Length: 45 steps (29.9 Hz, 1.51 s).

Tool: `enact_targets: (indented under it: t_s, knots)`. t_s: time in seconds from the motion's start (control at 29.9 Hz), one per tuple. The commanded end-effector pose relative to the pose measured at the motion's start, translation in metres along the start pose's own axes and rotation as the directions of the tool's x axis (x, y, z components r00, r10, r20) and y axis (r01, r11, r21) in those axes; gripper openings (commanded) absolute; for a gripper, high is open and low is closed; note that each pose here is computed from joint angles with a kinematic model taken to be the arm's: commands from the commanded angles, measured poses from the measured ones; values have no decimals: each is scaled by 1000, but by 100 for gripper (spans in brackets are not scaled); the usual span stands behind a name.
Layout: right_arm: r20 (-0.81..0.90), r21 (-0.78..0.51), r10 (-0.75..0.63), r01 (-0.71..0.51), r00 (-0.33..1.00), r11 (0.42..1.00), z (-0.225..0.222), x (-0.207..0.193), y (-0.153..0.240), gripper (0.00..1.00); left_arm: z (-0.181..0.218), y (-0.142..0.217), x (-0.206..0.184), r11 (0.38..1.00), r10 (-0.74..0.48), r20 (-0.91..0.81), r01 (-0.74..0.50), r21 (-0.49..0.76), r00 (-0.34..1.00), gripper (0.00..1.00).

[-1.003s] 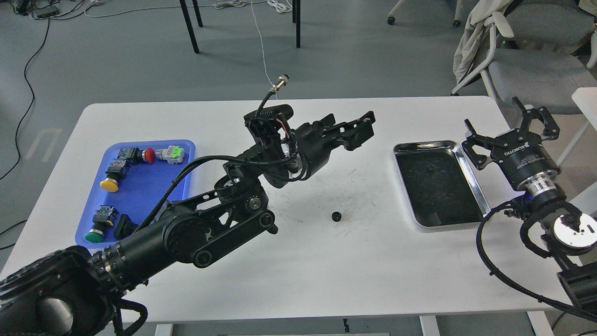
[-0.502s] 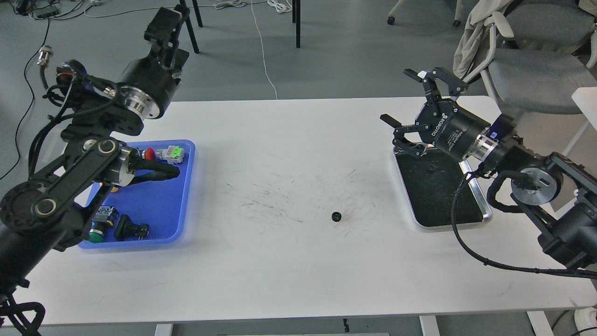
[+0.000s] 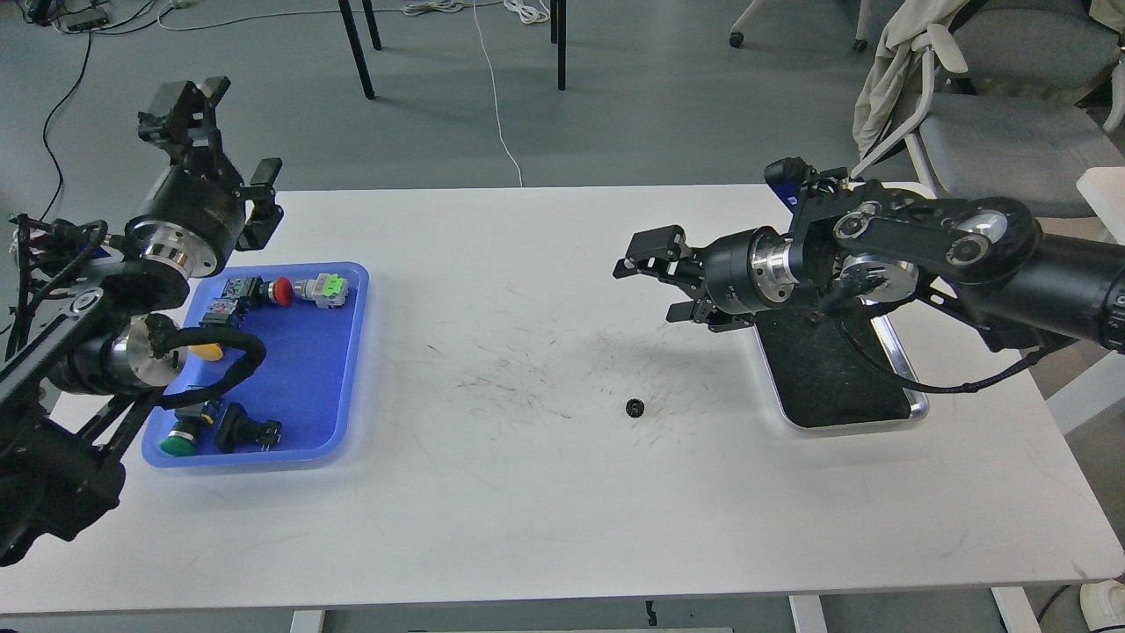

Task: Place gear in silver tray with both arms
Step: 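Reach the right gripper down to the second gear and close on it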

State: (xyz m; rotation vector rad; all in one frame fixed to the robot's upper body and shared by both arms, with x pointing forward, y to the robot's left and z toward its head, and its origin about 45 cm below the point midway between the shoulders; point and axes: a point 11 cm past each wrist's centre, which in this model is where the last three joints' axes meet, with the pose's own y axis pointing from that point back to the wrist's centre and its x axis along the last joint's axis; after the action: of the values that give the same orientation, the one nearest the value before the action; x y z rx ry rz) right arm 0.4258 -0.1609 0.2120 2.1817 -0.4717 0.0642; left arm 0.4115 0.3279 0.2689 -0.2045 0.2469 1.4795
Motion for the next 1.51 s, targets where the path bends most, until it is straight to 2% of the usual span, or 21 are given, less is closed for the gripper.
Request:
enact_targets:
  t_s: [0.0, 0.17, 0.47, 0.5, 0.8, 1.17, 1.47]
  knots:
    - [-101, -74, -22, 15, 995, 997, -11, -3, -3, 96, -5, -1, 6, 1000, -8, -62, 9, 5, 998, 98]
    - [-188, -113, -78, 58, 979, 992, -38, -19, -16, 96, -6, -1, 7, 1000, 10, -66, -11, -1, 998, 98]
    - [-188, -113, -78, 58, 979, 992, -38, -19, -16, 96, -6, -1, 7, 1000, 10, -66, -11, -1, 998, 98]
    - [-255, -182, -174, 129, 951, 975, -39, -55, -45, 96, 3, -1, 10, 1000, 14, -53, -15, -17, 998, 98]
    - [-197, -201, -165, 125, 967, 972, -15, -55, -54, 96, 4, 8, 27, 998, 52, -53, -53, -24, 997, 98]
    - [-195, -345, -135, 61, 972, 937, 13, -37, -48, 95, 10, 18, 46, 993, 99, -66, -103, -63, 993, 98]
    - [-113, -285, -158, 120, 981, 951, 9, -51, -56, 95, 8, 20, 45, 993, 99, -72, -104, -62, 992, 98]
